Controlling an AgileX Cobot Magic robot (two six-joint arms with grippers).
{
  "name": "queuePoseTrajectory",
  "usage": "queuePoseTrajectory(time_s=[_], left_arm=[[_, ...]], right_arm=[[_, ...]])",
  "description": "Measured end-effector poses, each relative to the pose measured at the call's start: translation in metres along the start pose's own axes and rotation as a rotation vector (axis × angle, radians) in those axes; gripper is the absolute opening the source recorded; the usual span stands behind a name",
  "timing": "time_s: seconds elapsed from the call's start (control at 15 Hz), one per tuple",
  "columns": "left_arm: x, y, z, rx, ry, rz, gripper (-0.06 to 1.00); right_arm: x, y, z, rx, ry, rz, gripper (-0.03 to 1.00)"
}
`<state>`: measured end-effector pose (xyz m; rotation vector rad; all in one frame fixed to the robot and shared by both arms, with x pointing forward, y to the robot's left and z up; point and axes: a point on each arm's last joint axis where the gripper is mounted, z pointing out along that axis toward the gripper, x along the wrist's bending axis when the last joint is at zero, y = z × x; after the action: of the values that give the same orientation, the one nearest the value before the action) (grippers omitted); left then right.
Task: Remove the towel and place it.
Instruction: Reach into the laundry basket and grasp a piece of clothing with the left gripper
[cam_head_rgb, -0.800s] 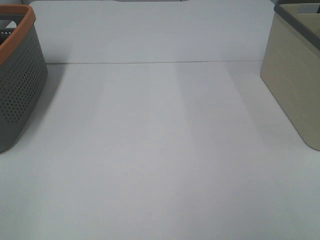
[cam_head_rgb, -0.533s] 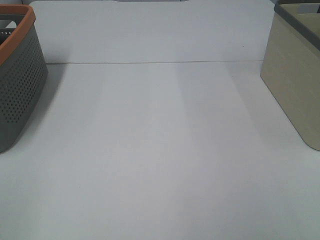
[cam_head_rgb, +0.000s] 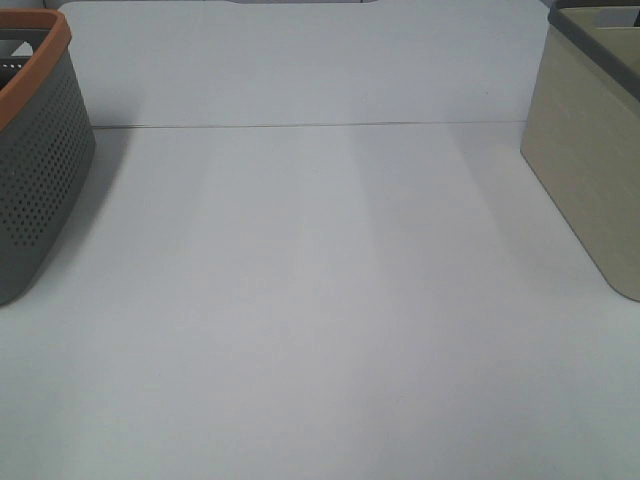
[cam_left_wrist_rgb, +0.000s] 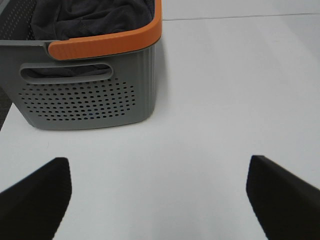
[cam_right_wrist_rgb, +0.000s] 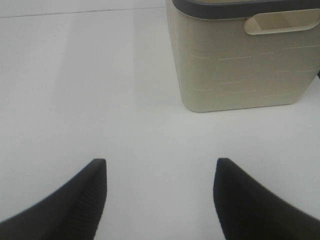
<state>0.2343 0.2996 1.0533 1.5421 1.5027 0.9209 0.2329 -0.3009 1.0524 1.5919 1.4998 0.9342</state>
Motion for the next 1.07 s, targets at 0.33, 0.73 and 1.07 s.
queuePoseTrajectory(time_s=[0.33,0.73,1.07], left_arm=[[0.0000,0.0000,0.0000,0.000,0.000,0.000,0.89],[0.0000,0.0000,0.0000,0.000,0.000,0.000,0.89],[0.0000,0.0000,0.0000,0.000,0.000,0.000,0.89]], right_arm=[[0.0000,0.0000,0.0000,0.000,0.000,0.000,0.63],[0.0000,0.0000,0.0000,0.000,0.000,0.000,0.63],[0.0000,0.0000,0.0000,0.000,0.000,0.000,0.63]])
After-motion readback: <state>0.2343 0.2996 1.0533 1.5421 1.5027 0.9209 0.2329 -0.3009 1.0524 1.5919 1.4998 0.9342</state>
